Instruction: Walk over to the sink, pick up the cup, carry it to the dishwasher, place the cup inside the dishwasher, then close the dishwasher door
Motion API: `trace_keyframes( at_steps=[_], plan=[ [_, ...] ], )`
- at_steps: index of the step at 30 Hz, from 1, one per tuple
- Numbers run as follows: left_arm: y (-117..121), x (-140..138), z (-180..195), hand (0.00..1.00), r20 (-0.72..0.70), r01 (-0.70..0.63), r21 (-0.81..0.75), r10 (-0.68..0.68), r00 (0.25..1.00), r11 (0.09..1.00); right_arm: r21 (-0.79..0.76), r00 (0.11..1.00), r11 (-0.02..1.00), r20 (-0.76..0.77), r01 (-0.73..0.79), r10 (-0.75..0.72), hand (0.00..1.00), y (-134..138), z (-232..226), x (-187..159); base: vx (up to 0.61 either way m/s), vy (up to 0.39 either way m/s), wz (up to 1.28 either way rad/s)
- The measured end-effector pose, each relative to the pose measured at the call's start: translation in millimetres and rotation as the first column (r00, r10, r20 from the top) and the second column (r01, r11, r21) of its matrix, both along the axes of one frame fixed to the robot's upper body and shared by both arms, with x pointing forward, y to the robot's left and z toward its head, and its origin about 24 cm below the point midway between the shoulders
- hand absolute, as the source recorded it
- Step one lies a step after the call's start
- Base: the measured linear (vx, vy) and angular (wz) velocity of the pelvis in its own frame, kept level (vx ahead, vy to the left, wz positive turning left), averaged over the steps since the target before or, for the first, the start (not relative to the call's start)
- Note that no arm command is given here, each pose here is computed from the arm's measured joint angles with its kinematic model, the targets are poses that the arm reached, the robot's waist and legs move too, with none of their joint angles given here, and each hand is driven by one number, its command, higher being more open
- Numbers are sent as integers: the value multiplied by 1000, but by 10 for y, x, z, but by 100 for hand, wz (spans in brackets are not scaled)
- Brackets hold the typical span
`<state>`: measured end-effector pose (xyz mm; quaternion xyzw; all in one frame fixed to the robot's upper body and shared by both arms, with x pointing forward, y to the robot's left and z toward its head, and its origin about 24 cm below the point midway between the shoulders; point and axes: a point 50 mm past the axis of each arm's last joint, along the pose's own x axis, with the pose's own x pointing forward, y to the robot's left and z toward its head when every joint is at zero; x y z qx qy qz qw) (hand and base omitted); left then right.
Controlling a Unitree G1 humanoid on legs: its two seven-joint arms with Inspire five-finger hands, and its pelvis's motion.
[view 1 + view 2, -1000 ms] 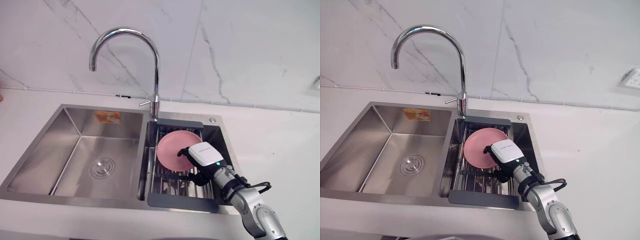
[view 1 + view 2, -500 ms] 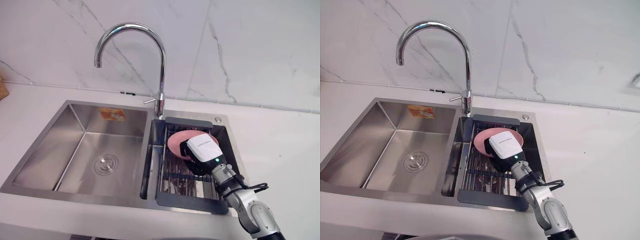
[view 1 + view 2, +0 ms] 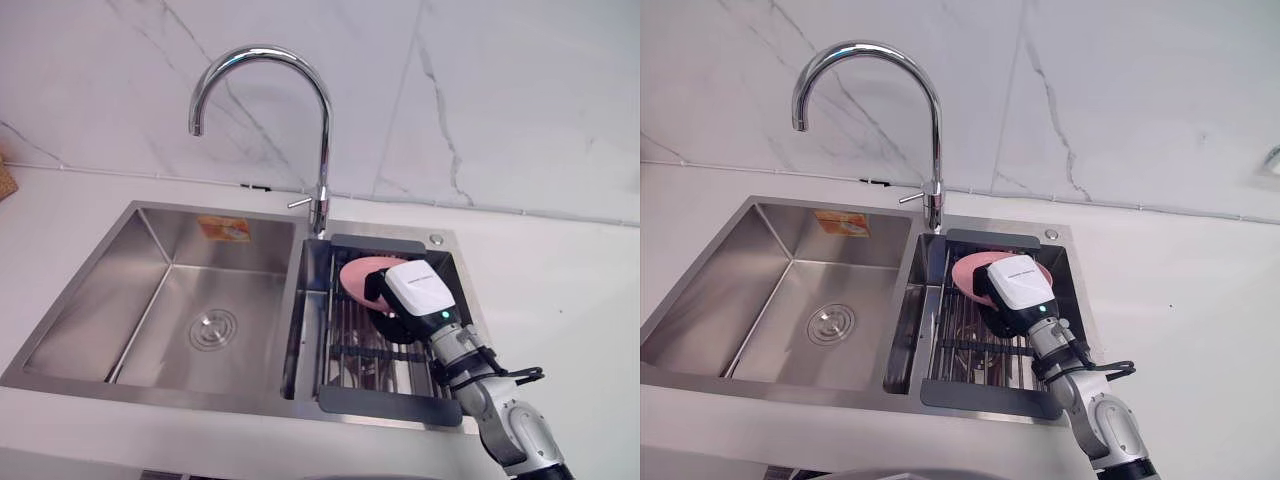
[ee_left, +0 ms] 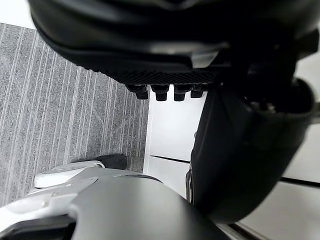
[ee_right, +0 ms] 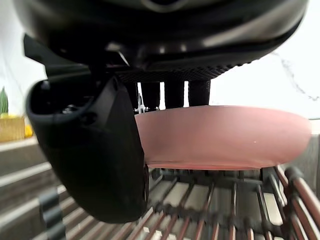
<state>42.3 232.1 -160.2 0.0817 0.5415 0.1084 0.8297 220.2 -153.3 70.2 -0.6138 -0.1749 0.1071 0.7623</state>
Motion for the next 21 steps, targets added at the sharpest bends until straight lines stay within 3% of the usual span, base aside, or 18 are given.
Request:
trace_keyframes(
  at_steps=[9,13,16,21],
  plan=[
    [-30,-2,6,100,36,-38,16,37,999,999,120,961,992,265,43,-74,0,-230,512,-20,-41,-25,8],
    [-57,40,28,100,93,-133,-8,133,987,991,87,927,996,372,15,-47,0,-308,762,24,-114,-3,-46],
    [-99,26,23,100,85,-115,-15,116,990,993,66,896,998,442,15,-42,0,-362,944,191,-152,59,-117],
    [-99,110,21,100,76,-48,-41,51,996,998,121,851,974,472,194,-228,0,-741,1005,255,-212,181,-77]
  ],
)
